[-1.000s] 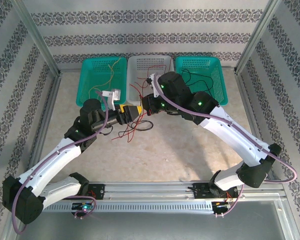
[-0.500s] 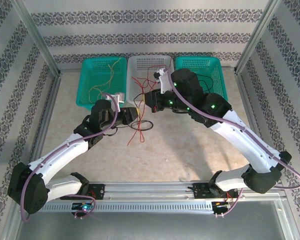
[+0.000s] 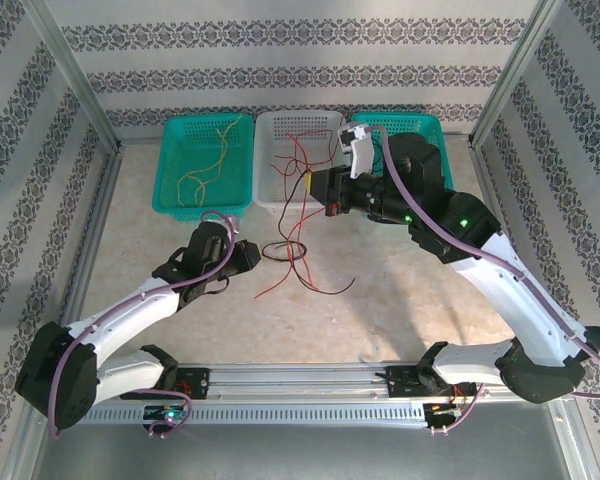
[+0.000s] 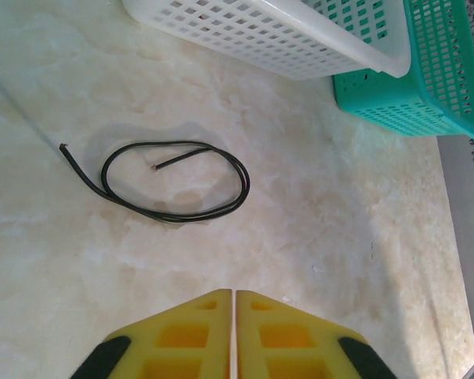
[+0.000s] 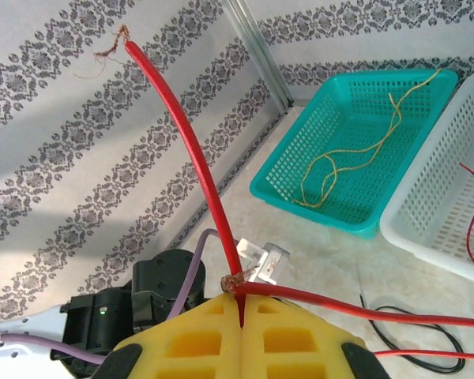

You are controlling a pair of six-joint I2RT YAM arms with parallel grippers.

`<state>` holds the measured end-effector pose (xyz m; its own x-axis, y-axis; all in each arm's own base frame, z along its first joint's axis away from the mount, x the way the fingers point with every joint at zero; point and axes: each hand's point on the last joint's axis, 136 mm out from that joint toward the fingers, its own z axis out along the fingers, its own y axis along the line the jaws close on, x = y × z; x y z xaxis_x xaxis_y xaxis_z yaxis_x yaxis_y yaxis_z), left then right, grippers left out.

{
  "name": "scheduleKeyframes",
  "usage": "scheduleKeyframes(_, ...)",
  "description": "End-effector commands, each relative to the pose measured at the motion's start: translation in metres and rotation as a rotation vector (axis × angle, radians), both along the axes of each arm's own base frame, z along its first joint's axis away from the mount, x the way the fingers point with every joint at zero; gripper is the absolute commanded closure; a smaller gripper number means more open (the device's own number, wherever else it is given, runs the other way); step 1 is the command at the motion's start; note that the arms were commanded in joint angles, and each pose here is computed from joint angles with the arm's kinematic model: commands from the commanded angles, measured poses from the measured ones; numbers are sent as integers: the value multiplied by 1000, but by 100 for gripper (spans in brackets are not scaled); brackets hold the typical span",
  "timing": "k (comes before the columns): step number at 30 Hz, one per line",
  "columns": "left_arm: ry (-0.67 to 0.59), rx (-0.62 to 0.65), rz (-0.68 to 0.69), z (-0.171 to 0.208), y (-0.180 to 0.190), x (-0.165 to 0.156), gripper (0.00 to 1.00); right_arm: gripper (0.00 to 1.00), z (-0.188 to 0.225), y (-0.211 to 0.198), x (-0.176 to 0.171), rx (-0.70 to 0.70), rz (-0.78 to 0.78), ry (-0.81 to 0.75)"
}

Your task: Untangle the cables

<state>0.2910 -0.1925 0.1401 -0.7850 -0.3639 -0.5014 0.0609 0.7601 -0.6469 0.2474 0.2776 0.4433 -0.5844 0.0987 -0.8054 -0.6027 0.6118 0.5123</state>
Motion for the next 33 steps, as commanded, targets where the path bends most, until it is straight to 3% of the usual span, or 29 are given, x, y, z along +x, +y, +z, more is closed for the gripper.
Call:
scheduleKeyframes(1, -80, -64, 0, 35, 3, -5, 81, 100, 1, -5, 3, 24, -20, 4)
scheduleKeyframes(6, -406, -219, -158, 142, -11, -32, 51, 100, -14, -4, 10, 27, -43, 59)
scheduleKeyframes(10, -569, -271, -334, 196, -33, -63, 47, 100, -19, 0, 16, 41, -53, 87)
scheduleKeyframes(14, -583, -280, -445, 202, -58, -73, 40, 100, -26, 3, 19, 46, -58, 120)
scheduleKeyframes(20, -489, -192, -478, 169, -83, -61, 40, 100, -31, 4, 18, 54, -60, 142)
scheduleKeyframes(24, -464, -149, -463, 157, -87, -54, 45, 100, -34, 4, 16, 62, -57, 156)
scheduleKeyframes(27, -453, -150, -481, 154, -93, -54, 54, 100, -38, 5, 17, 69, -60, 168)
scheduleKeyframes(33, -458, -199, -521, 163, -101, -60, 94, 100, -49, 6, 20, 77, -72, 198)
